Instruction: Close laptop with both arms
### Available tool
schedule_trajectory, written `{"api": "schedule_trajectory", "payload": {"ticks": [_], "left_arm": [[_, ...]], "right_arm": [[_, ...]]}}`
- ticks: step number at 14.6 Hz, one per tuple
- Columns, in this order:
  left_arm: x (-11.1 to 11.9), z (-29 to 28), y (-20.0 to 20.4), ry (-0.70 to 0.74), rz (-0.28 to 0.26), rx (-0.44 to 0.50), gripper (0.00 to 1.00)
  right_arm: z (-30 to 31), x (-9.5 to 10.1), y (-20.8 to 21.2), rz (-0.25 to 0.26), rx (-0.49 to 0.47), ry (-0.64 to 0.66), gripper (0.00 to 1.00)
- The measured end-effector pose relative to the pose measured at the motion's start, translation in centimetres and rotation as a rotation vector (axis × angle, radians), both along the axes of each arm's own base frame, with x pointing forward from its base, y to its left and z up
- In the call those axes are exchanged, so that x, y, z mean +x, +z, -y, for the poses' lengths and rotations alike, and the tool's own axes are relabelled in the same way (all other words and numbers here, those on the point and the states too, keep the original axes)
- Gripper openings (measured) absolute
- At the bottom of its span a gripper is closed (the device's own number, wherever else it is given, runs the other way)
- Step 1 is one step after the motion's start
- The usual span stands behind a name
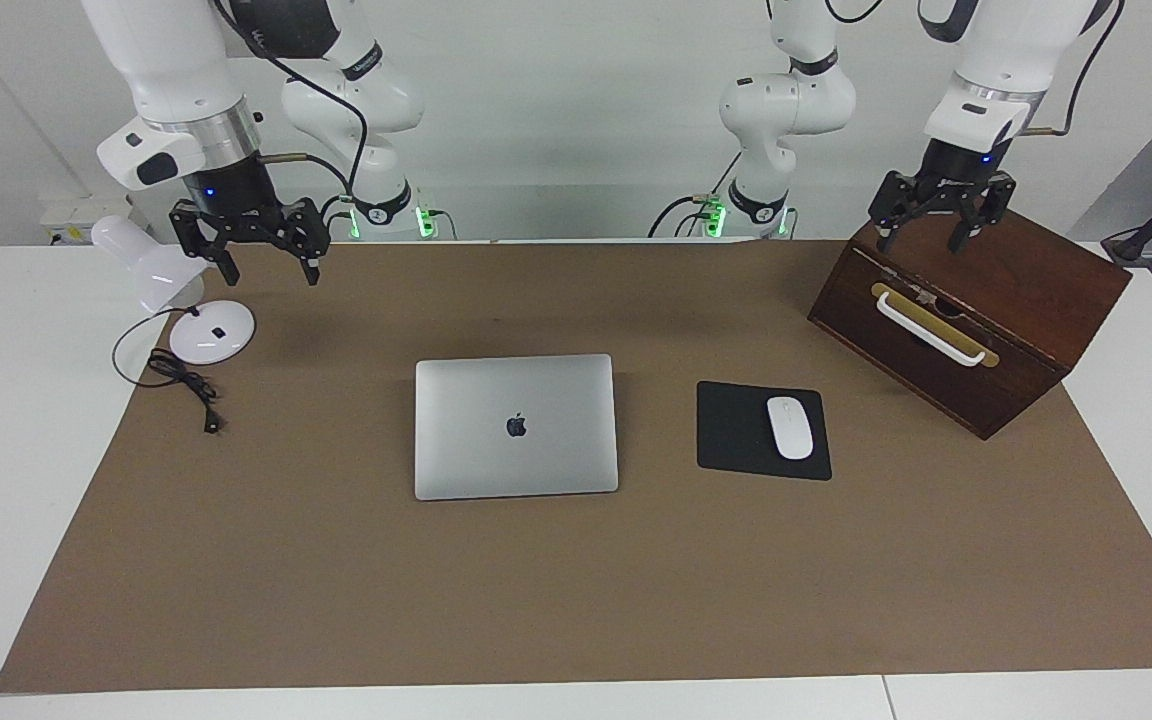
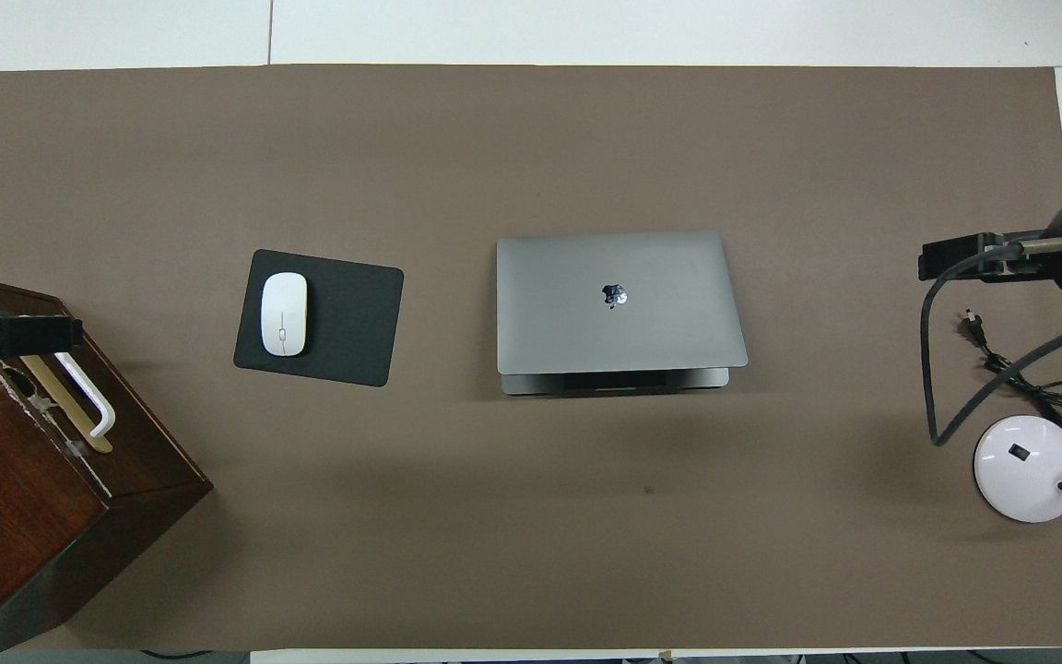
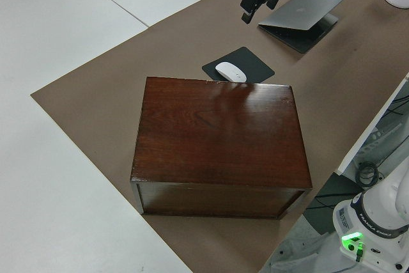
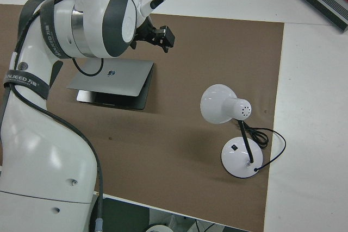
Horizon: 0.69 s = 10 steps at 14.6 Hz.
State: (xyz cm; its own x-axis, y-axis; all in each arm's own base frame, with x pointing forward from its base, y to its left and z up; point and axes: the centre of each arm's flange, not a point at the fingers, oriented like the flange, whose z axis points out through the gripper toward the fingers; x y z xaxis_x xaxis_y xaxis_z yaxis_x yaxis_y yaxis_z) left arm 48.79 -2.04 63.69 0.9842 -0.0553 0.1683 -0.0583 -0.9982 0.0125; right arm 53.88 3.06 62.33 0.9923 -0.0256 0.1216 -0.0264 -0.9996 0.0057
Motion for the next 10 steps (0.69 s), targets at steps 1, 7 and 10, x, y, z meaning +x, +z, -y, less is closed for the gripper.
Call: {"api": "schedule_trajectory", "payload": {"ticks": [1,7,10], "left_arm": [[0.6,-0.5,1.0,0.01,-0.008,-0.004,1.0],[3.2,-1.3,1.4,0.027,-0.038,-0.009,1.0],[4.0,-1.4,-0.1,0.029,-0.075,-0.01,1.0]], "right_arm": [[0.1,0.0,0.0,0.0,-0.004,-0.001,1.0],[0.2,0.0,0.0,0.0,-0.007,-0.002,1.0],[0.2,0.0,0.0,0.0,-0.007,-0.002,1.0]]}}
